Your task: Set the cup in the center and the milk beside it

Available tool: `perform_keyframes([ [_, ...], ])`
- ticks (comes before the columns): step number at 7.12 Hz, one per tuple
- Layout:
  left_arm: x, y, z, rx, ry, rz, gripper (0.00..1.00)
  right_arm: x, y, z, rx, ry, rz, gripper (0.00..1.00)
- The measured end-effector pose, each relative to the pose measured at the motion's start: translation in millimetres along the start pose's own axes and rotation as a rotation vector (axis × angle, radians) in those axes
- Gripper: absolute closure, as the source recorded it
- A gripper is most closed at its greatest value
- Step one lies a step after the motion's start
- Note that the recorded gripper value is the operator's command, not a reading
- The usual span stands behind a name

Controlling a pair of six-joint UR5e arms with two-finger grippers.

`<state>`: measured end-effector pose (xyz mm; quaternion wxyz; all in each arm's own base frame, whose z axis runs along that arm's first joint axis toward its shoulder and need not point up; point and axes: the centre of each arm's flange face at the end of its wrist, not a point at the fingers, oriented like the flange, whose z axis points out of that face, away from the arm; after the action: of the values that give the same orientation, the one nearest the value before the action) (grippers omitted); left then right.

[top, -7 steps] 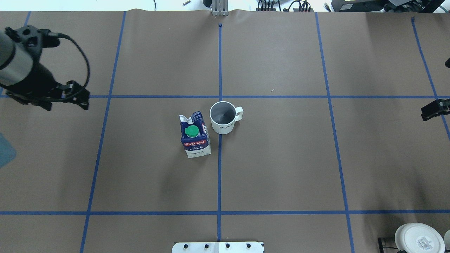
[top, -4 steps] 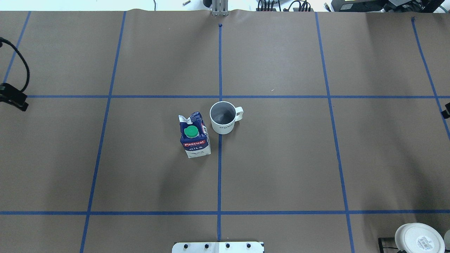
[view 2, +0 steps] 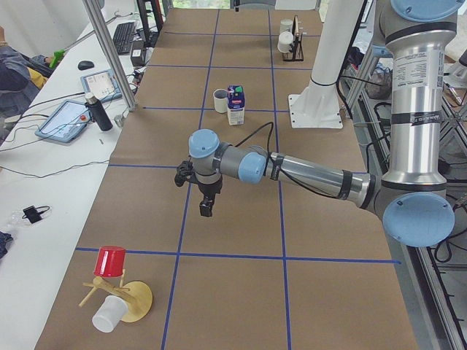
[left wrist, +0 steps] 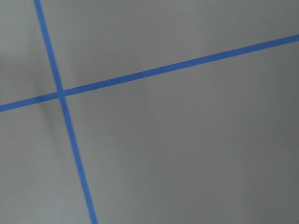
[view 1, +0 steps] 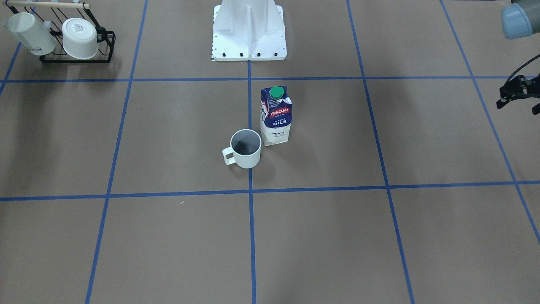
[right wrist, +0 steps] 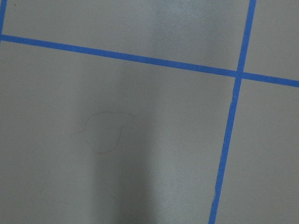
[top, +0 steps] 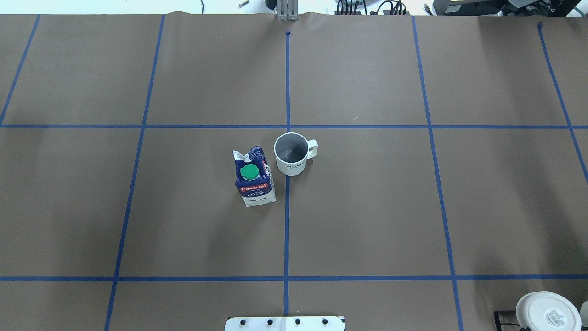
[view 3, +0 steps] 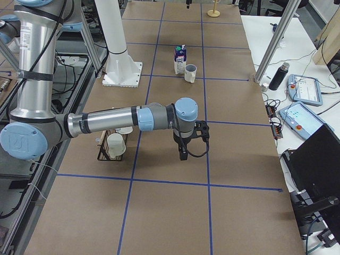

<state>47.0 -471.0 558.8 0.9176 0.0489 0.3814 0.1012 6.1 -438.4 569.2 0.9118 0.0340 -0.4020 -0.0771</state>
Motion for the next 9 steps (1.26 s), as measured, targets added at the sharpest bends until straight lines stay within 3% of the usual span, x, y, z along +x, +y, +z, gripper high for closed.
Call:
perform_keyframes([
  [3,-17.0,16.7,4.7,-0.004,-0.002,-0.026,0.02,0.3,-0.3,-2.9,0.007,0.009,-0.002,0.00],
  [6,-18.7,22.7,4.0,-0.006,0.012,-0.075,0.02,-0.5,-6.6,-3.5,0.011,0.052,0.010,0.00],
  [9,-17.9,26.3,-1.1,0.003,0.017,-0.102,0.02,1.6,-8.8,3.0,0.001,0.130,0.038,0.00],
])
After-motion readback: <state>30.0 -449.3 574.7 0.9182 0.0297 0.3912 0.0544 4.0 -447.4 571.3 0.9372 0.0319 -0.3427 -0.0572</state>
